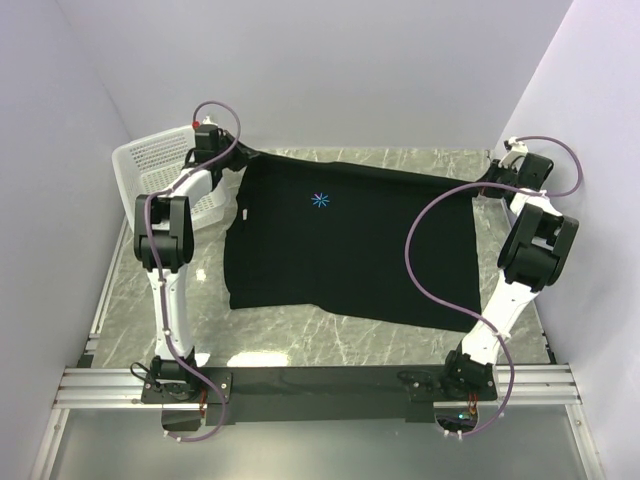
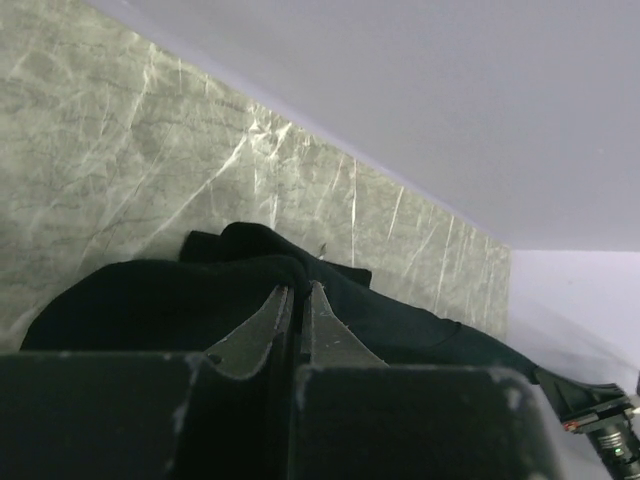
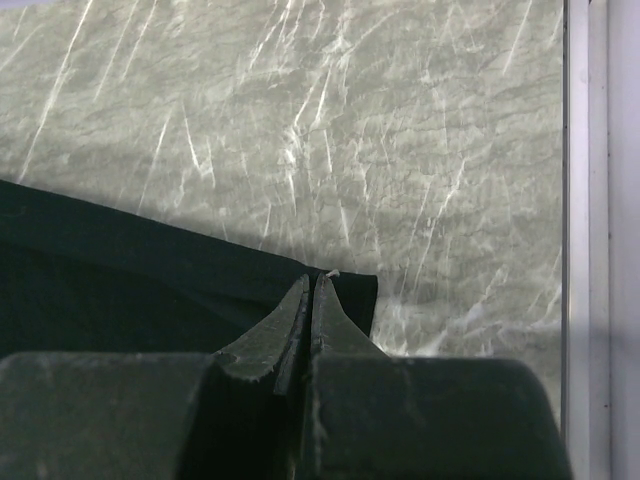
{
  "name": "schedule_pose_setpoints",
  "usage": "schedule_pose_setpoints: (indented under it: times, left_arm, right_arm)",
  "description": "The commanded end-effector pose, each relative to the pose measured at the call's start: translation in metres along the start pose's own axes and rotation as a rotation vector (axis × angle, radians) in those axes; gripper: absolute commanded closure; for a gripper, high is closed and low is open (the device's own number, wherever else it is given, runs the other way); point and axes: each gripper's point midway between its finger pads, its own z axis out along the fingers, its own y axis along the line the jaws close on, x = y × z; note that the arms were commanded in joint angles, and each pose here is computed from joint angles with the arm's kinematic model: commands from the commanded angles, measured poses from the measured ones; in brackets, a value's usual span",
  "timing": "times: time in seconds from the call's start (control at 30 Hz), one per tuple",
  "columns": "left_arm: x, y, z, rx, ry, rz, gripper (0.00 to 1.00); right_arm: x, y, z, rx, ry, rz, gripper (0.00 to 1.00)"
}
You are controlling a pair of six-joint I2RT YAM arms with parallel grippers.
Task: Fold and stack the t-shirts
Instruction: Fold the T-shirt at the center of the board.
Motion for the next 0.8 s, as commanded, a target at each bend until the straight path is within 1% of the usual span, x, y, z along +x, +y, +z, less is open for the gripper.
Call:
schedule_pose_setpoints:
  times: [0.0, 0.3, 0.77]
  left_arm:
    - [-0.023, -0.024, -0.024, 0.030, -0.066, 0.085, 1.00]
    - [-0.011, -0.012, -0.039, -0.013, -0.048, 0.105, 1.00]
    - [0.002, 0.007, -0.043, -0.076, -0.014, 0.131, 1.00]
  right_arm:
    - [-0.033, -0.004, -0.022, 0.032, -0.068, -0.070, 1.00]
    - [-0.024, -0.003, -0.026, 0.034, -0.050, -0.080, 1.00]
    - [-0.007, -0.001, -0.031, 0.026, -0.011, -0.151, 1.00]
